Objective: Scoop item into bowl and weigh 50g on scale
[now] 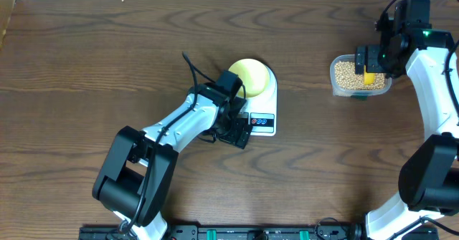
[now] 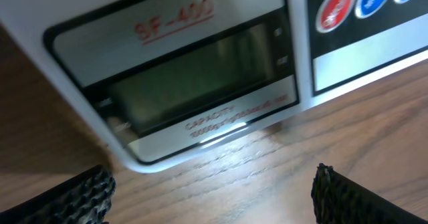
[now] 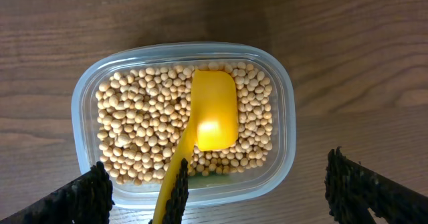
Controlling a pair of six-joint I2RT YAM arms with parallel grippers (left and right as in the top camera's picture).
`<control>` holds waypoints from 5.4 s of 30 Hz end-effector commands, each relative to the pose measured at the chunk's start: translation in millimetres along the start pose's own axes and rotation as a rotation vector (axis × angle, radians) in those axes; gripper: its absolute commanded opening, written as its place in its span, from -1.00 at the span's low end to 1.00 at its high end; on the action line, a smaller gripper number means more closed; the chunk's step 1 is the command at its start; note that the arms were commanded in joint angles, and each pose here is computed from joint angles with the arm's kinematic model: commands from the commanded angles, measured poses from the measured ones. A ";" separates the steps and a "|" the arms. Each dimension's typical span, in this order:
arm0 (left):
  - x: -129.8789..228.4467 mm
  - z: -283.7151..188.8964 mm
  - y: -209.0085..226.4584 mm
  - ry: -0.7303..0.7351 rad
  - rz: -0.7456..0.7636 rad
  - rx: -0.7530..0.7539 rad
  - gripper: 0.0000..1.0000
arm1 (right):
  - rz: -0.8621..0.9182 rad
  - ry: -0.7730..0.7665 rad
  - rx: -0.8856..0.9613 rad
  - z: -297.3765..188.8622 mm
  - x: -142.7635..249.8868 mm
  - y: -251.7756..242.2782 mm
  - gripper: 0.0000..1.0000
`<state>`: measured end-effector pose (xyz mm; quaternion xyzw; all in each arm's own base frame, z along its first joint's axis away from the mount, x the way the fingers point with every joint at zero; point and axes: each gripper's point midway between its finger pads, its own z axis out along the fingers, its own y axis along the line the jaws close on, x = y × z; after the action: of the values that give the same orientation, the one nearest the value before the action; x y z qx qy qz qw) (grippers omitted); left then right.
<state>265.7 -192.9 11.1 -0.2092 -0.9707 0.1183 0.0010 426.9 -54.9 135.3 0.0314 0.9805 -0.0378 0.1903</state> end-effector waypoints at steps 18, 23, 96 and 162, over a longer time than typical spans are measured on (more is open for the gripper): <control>7.5 -6.9 -19.5 0.004 0.056 -0.145 0.93 | 0.017 0.007 0.013 2.2 1.9 -6.8 0.98; 20.2 -7.4 -16.2 0.064 0.316 -0.146 0.96 | 0.017 0.007 0.013 2.2 1.9 -6.8 0.98; 23.2 -12.8 28.3 0.236 0.866 -0.268 0.96 | 0.017 0.007 0.013 2.2 1.9 -6.8 0.99; -8.9 -31.7 -24.2 0.079 -0.050 -0.091 -0.85 | 0.017 0.007 0.013 2.2 1.9 -6.8 0.98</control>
<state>259.9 -226.3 53.2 -0.2569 -0.9590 0.1129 0.0399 427.0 -55.0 135.3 0.0315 0.9805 -0.0380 0.1905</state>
